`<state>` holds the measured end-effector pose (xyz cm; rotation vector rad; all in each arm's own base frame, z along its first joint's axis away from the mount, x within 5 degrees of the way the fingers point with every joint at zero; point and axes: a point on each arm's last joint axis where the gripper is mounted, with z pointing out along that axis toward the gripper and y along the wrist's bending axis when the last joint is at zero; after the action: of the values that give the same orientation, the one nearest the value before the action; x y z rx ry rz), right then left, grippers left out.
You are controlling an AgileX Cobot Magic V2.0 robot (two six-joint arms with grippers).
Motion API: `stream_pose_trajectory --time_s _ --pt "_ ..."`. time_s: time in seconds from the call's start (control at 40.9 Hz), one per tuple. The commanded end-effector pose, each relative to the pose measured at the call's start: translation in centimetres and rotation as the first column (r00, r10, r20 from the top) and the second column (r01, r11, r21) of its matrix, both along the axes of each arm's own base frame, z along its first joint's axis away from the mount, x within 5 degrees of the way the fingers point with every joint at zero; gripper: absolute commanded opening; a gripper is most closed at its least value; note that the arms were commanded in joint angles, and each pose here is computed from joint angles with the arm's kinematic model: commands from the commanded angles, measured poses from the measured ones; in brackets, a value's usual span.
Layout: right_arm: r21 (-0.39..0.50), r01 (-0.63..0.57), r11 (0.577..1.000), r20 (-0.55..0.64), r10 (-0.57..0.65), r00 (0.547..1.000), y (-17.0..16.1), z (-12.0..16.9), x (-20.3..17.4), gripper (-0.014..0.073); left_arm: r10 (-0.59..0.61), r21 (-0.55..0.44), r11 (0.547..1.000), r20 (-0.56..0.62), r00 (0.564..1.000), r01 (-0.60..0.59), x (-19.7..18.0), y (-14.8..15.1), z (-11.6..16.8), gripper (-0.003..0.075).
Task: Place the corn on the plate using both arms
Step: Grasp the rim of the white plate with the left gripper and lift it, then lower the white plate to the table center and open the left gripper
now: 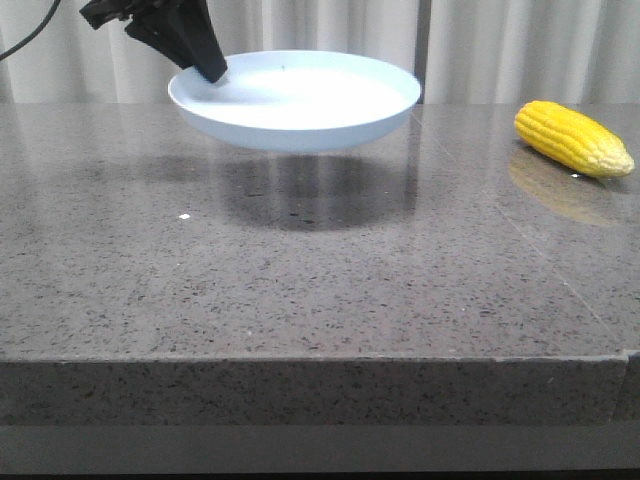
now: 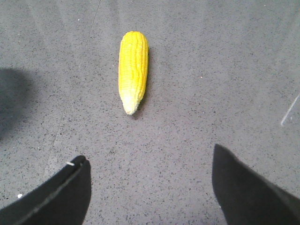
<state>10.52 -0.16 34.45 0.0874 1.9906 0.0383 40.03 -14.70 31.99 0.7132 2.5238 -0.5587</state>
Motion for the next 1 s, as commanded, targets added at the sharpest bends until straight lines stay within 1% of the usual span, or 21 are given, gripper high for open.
stream_pose_trajectory --time_s 0.0,0.073,0.244,0.44,0.611,0.978 --pt "-0.017 -0.002 1.000 0.097 0.003 0.995 0.0 1.5 0.4 0.0562 0.009 -0.061 0.998 0.077 0.997 -0.005 -0.9 -0.3 2.5 -0.0020" --pt "-0.017 -0.002 1.000 0.096 0.003 0.995 0.0 1.5 0.4 0.0562 0.008 -0.070 0.998 0.056 0.998 -0.004 -1.0 -0.5 2.1 -0.0020" --pt "-0.017 -0.002 1.000 0.096 0.003 0.995 0.0 1.5 0.4 0.0562 0.007 -0.058 0.998 0.013 1.000 -0.006 -1.3 -0.6 0.6 -0.0020" --pt "-0.017 -0.002 1.000 0.096 0.003 0.995 0.0 1.5 0.4 0.0562 0.013 -0.047 0.999 -0.006 1.000 -0.013 -1.4 -0.7 -0.6 -0.0020" --pt "-0.017 -0.002 1.000 0.097 0.003 0.995 0.0 1.5 0.4 0.0562 0.053 -0.062 0.997 0.005 0.999 -0.052 -1.1 -0.6 -0.7 -0.0020" --pt "-0.017 -0.002 1.000 0.097 0.003 0.995 0.0 1.5 0.4 0.0562 0.064 -0.062 0.996 0.007 0.998 -0.063 -1.0 -0.6 -0.8 -0.0020"
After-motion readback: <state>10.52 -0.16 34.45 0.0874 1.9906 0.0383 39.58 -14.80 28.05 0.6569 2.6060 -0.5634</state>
